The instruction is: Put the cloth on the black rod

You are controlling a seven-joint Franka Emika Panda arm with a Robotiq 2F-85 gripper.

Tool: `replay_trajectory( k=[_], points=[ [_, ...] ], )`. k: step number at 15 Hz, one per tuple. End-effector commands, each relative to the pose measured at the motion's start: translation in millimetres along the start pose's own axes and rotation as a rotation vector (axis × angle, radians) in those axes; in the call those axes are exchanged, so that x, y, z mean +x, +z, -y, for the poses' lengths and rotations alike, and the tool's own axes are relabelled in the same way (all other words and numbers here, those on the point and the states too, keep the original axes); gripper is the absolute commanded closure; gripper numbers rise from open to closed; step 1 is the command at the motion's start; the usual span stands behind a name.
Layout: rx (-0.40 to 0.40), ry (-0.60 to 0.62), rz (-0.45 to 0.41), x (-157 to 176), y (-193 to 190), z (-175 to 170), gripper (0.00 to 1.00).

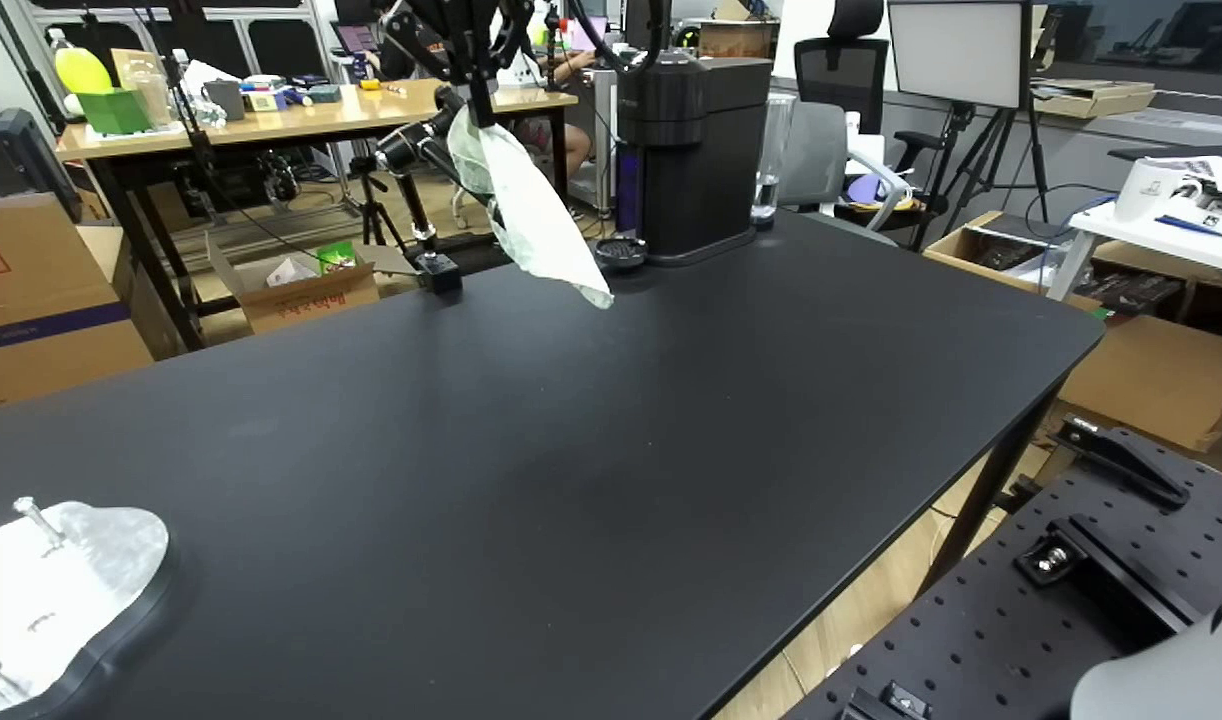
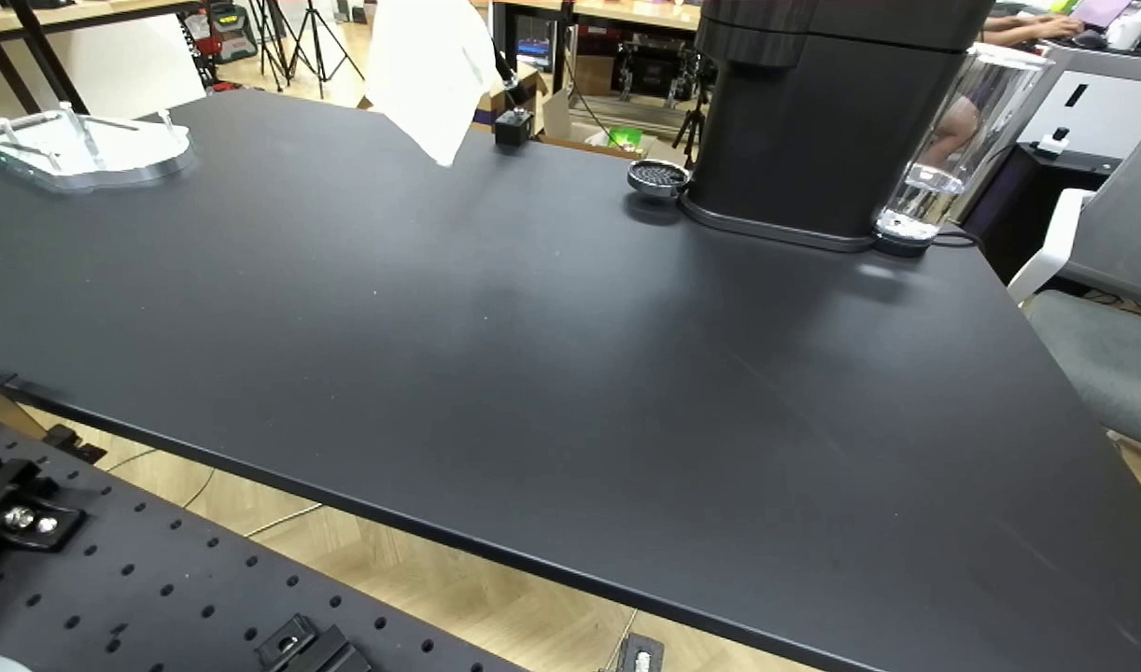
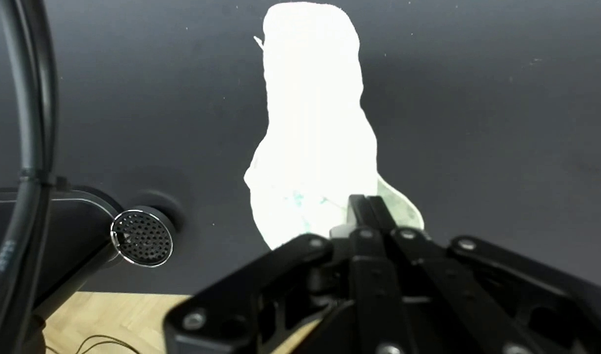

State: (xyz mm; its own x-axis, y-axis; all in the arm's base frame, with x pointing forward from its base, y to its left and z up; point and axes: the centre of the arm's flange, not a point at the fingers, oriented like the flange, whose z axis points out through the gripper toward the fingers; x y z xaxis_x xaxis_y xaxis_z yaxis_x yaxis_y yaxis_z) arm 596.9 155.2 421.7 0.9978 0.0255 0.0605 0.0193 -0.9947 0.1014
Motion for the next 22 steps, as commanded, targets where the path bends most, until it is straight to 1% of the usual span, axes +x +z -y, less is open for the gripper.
replay_trajectory(
  k=[1,6,9,15,16,17,18,22],
  points=[
    [0.006,0.048,-0.033,12.4,-10.1,9.0,1.00],
    [0.022,0.021,-0.062,13.4,-17.2,34.8,1.00],
    [0.024,0.001,-0.065,12.0,-12.0,52.1,1.00],
    [0.021,-0.002,-0.040,11.9,1.9,58.7,1.00],
    [0.021,-0.001,-0.031,13.0,3.7,57.8,0.73],
    [0.020,0.001,-0.032,13.6,4.6,57.1,0.71],
    [0.020,0.001,-0.032,14.3,5.1,56.8,0.66],
    [0.018,0.002,-0.035,15.3,5.2,55.7,0.38]
  ],
)
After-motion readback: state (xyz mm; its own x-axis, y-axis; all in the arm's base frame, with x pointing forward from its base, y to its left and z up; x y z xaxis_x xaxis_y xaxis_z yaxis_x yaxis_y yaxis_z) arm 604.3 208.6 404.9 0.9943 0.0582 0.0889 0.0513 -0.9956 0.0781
